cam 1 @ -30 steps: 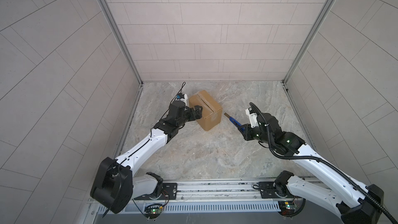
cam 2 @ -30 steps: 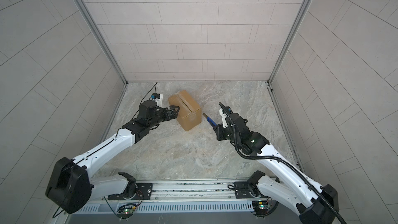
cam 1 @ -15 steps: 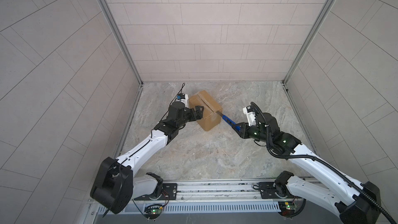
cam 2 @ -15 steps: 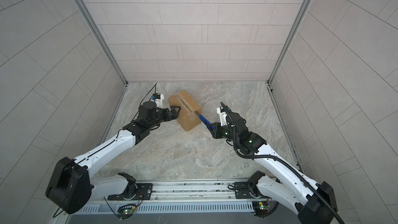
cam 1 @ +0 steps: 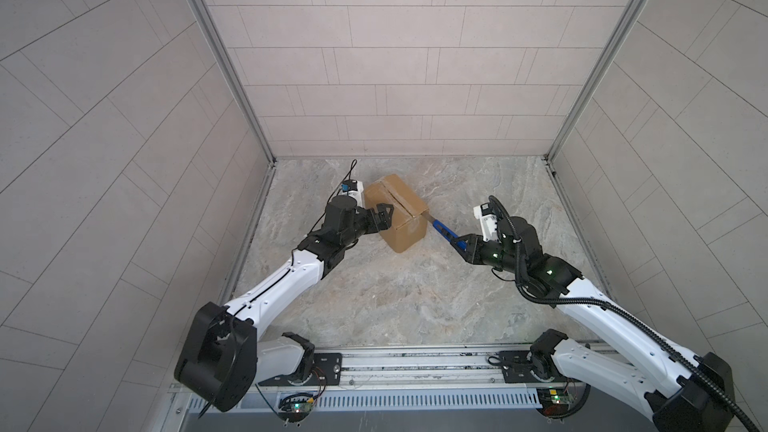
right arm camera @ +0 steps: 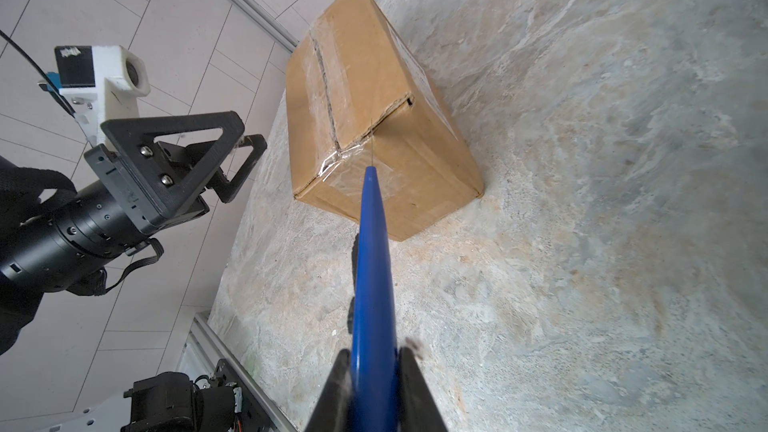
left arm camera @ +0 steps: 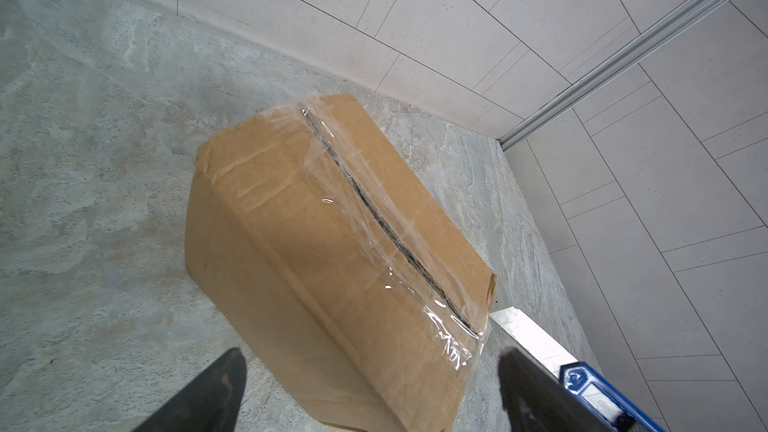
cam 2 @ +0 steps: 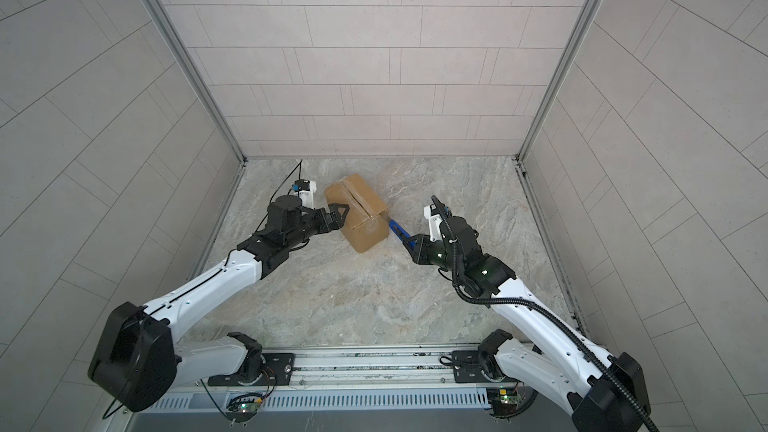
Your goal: Unpack the express box
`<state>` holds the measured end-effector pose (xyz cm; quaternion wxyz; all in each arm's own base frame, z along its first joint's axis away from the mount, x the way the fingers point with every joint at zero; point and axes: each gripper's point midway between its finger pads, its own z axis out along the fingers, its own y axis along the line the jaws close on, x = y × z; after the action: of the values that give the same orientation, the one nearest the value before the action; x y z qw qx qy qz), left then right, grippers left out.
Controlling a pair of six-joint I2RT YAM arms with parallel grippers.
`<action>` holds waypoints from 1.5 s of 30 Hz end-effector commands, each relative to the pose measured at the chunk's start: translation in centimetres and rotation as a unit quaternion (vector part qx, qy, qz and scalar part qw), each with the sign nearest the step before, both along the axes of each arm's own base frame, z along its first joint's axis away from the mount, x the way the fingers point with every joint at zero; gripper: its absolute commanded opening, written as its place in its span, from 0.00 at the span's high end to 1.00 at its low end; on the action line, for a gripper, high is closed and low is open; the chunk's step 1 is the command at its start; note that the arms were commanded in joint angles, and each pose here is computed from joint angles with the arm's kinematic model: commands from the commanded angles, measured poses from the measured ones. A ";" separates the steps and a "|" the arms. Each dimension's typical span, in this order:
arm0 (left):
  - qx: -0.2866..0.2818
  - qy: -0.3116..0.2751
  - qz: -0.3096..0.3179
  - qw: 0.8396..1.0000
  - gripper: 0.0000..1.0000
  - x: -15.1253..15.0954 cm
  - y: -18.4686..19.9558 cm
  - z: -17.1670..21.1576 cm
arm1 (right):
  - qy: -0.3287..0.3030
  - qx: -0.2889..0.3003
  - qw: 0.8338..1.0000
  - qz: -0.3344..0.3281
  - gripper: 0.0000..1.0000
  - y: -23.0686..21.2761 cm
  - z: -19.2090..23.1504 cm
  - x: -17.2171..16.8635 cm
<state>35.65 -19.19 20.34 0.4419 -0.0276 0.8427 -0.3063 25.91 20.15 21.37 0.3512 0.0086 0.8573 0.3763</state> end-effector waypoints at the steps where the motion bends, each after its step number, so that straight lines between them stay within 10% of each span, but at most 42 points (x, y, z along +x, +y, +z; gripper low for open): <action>1: -0.001 -0.005 0.003 1.000 0.03 0.3 0.1 -0.1 | -0.007 0.021 1.000 -0.008 1.00 -0.1 0.7 0.1; 45: -0.002 -0.002 0.005 1.000 0.03 0.5 0.1 -0.2 | 0.037 0.102 0.993 -0.042 1.00 0.1 -1.4 0.0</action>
<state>35.77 -19.24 19.97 0.4385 -0.0291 0.8449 -0.3051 26.01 20.34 20.08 0.3375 0.0796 0.8286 0.4394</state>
